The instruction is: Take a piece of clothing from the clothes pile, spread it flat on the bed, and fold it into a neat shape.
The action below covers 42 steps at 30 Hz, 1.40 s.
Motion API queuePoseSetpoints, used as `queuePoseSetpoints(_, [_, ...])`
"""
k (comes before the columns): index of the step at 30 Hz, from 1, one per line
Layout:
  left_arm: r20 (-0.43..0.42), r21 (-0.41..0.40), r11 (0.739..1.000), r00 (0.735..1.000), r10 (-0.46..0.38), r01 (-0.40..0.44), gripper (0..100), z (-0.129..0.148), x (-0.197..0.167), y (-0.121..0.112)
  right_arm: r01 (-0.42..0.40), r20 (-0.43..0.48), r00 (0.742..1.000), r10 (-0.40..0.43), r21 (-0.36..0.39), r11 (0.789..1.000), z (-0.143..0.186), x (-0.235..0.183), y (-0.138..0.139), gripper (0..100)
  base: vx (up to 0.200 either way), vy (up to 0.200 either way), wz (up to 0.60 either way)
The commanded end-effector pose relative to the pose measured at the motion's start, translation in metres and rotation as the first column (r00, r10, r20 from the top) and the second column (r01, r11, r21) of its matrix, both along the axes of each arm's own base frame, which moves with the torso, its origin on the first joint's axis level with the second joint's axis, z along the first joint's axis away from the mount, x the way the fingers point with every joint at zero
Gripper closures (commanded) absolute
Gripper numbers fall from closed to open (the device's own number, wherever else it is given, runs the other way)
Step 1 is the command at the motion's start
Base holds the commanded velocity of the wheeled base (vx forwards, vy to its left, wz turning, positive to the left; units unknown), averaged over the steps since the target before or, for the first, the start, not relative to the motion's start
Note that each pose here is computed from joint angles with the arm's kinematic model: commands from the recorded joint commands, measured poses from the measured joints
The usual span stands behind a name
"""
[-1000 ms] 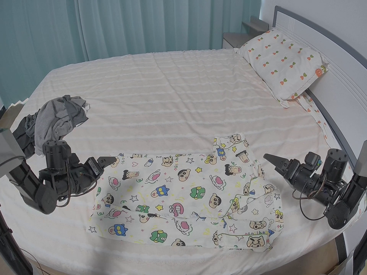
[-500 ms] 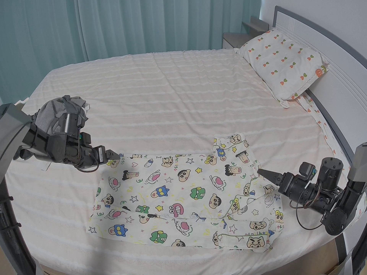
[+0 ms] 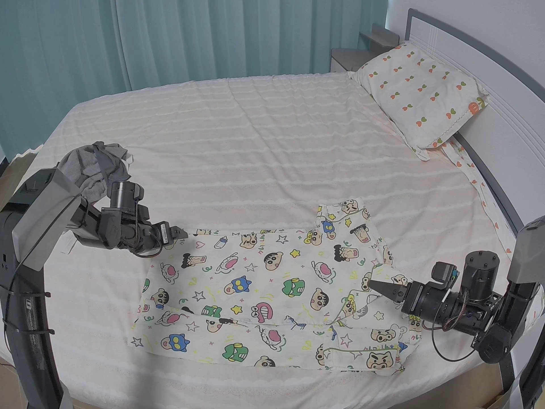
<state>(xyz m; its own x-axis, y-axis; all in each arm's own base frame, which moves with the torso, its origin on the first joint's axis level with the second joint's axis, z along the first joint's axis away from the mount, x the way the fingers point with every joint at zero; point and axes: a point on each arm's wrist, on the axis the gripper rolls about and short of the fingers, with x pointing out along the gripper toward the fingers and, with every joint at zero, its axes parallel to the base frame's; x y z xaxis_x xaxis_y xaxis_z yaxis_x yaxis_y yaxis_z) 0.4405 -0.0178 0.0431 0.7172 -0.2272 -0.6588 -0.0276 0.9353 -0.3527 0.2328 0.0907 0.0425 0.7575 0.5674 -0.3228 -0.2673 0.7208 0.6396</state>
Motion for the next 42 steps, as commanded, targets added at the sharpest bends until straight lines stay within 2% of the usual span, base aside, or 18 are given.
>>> queuePoseSetpoints(1, [-0.021, 0.0, 1.0, 1.0, -0.012, 0.012, 0, -0.012, 0.001, -0.006, -0.001, 0.01, 1.0, 0.001, 0.004, 1.0, 0.002, -0.001, 0.0, 0, 0.0, 0.0, 0.0])
queuePoseSetpoints(9, [0.014, -0.007, 1.0, 1.0, -0.008, 0.008, 0, -0.01, 0.007, -0.01, -0.005, 0.015, 1.0, 0.005, 0.006, 1.0, 0.004, -0.003, 0.0, 0, 0.0, 0.0, 0.0])
queuePoseSetpoints(17, [0.003, -0.013, 1.0, 1.0, 0.009, -0.009, 0, -0.012, 0.006, -0.005, -0.002, 0.011, 1.0, 0.002, 0.006, 1.0, 0.003, -0.002, 0.0, 0, 0.0, 0.0, 0.0])
queuePoseSetpoints(18, [0.001, -0.013, 1.0, 1.0, 0.009, -0.009, 100, -0.013, 0.006, -0.005, -0.002, 0.009, 1.0, 0.002, 0.006, 1.0, 0.003, -0.002, 0.0, 0, 0.0, 0.0, 0.0])
queuePoseSetpoints(25, [-0.002, -0.014, 1.0, 1.0, 0.017, -0.017, 100, -0.014, 0.006, -0.002, 0.033, 0.03, 0.999, -0.033, 0.01, 0.999, 0.006, 0.003, -0.008, 0, 0.0, 0.0, 0.0])
queuePoseSetpoints(32, [0.012, -0.044, 0.998, 0.998, 0.055, -0.054, 100, -0.006, 0.008, 0.001, 0.15, 0.154, 0.976, -0.156, 0.047, 0.988, 0.025, 0.04, -0.036, 0, 0.0, 0.0, 0.0])
queuePoseSetpoints(33, [0.014, -0.044, 0.997, 0.998, 0.057, -0.056, 100, -0.006, 0.008, 0.002, 0.156, 0.154, 0.975, -0.16, 0.042, 0.987, 0.024, 0.041, -0.038, 0, 0.0, 0.0, 0.0])
queuePoseSetpoints(37, [0.034, -0.017, 0.995, 0.995, 0.097, -0.097, 100, -0.002, 0.009, 0.003, 0.218, 0.104, 0.972, -0.209, -0.079, 0.973, 0.014, 0.088, -0.063, 0, 0.0, 0.0, 0.0])
queuePoseSetpoints(42, [0.065, -0.049, 0.987, 0.986, 0.154, -0.151, 100, 0.002, 0.012, 0.002, 0.149, 0.042, 0.988, -0.146, -0.087, 0.985, 0.023, 0.129, -0.071, 0, 0.0, 0.0, 0.0])
